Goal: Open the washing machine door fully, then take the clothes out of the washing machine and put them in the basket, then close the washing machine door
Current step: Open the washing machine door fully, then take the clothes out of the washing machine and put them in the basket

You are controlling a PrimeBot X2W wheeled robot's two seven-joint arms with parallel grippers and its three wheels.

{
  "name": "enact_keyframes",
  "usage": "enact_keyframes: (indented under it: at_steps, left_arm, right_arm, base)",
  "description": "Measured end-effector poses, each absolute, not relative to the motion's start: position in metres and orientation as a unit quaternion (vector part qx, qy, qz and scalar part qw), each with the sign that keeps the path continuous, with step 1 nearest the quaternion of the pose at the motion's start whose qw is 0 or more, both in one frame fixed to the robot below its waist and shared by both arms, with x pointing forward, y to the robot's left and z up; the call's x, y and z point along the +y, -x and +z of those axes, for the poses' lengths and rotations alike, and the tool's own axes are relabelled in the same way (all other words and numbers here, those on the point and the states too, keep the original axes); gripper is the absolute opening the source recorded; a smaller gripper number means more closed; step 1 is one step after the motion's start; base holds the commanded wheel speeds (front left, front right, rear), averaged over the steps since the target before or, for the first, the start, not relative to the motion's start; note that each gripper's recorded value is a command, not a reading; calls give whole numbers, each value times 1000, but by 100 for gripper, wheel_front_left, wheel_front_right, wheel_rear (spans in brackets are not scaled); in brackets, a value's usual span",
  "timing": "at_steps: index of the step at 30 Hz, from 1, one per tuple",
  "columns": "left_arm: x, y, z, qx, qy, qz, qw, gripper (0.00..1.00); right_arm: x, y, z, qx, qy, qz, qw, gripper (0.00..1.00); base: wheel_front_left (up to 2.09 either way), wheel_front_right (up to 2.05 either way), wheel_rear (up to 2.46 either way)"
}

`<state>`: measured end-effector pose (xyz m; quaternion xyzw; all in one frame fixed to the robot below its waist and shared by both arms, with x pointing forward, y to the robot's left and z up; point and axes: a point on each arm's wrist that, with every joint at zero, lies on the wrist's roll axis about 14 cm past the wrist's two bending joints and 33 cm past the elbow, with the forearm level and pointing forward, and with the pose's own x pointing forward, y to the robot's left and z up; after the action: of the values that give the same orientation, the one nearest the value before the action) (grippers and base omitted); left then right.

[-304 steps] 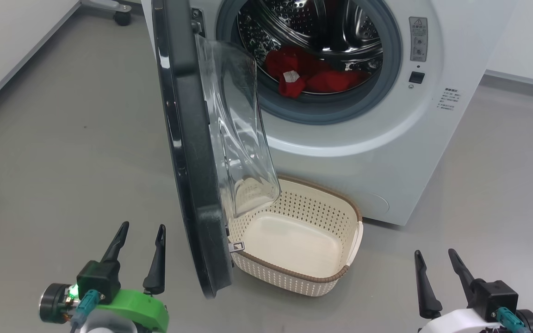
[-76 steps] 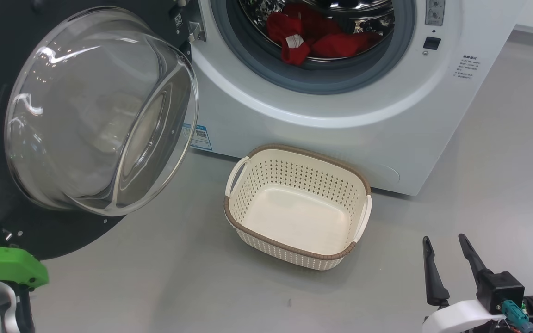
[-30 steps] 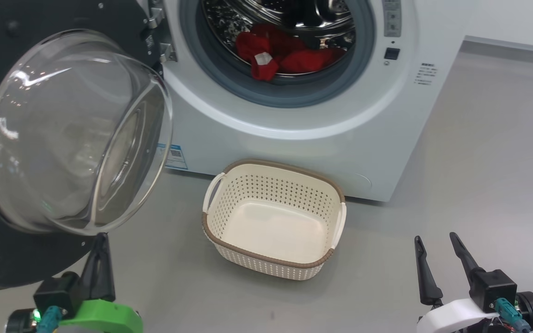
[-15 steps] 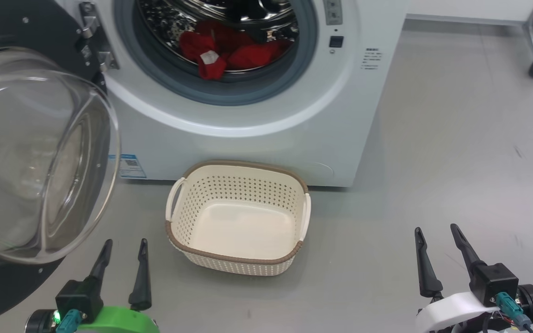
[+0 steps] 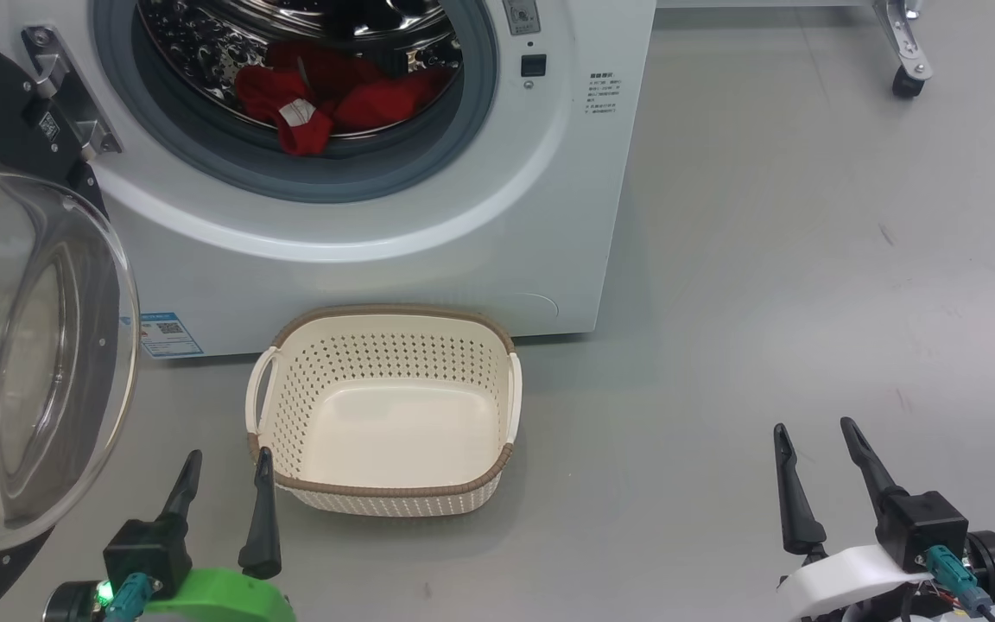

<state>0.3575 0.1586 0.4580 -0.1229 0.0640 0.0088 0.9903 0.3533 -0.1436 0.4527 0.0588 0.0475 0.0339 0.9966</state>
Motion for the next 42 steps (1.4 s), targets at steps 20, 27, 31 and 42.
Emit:
enact_keyframes:
  at_steps: [20, 27, 31, 42]
  left_arm:
    - [152, -357, 454, 78, 109, 0, 991, 100]
    - [152, -356, 454, 79, 109, -1, 991, 100]
    - [152, -356, 454, 79, 109, -1, 991, 100]
    - [151, -357, 454, 79, 109, -2, 991, 100]
  right_arm:
    - [-148, -353, 455, 43, -60, 25, 997, 100]
    - [-147, -354, 454, 45, -60, 27, 997, 100]
    - [-147, -354, 454, 45, -60, 27, 997, 100]
    - [-146, -355, 453, 47, -62, 27, 997, 100]
  base:
    - [0, 0, 0]
    - [0, 0, 0]
    - [0, 0, 0]
    - [0, 0, 0]
